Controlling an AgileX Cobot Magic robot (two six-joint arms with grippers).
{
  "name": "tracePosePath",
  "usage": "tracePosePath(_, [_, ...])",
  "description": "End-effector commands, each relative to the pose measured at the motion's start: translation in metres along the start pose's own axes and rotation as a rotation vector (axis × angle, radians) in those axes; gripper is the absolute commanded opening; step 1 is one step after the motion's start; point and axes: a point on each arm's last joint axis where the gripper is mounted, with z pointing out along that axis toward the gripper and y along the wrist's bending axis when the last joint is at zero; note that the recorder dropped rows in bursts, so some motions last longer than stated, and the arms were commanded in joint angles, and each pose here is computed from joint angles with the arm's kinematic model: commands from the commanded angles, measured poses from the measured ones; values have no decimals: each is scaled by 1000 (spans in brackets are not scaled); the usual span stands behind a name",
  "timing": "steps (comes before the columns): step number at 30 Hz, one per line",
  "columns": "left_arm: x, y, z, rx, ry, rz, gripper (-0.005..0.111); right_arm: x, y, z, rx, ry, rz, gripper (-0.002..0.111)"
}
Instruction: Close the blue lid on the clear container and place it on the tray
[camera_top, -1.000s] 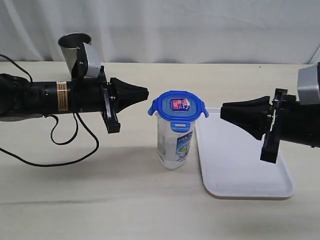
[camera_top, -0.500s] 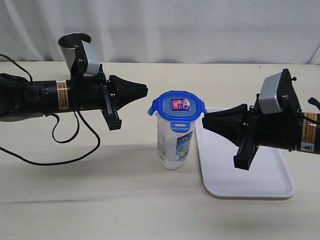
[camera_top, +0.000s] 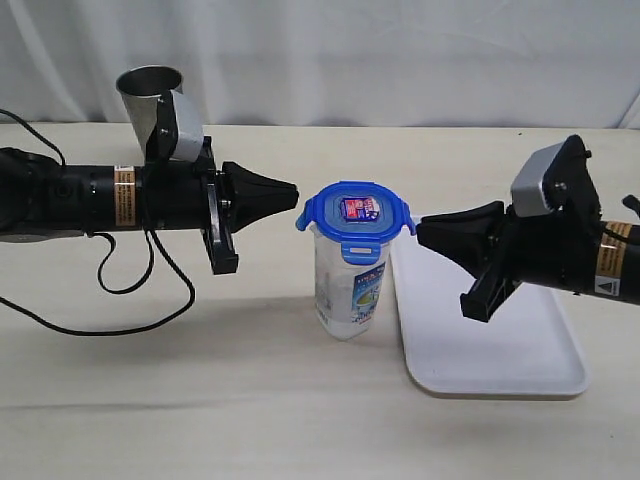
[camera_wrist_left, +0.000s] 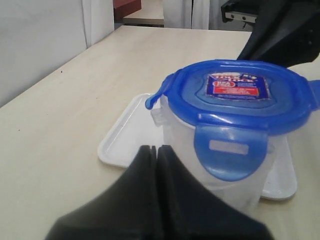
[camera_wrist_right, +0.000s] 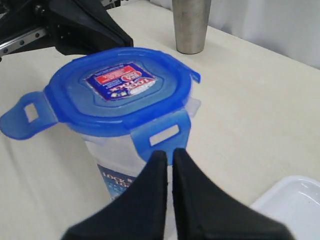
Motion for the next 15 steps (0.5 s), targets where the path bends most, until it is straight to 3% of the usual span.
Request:
tracePosePath(1, [-3,-2,2,18,-23,-5,0,3,-5,4,30,-10,9,4])
tracePosePath(9, [-2,1,2,-9,-10,3,0,5,-10,-2,105,74,-7,4])
tracePosePath(15, [-6,8,2,-84,-56,-2,0,-1,16,-4,-172,23,-85,4])
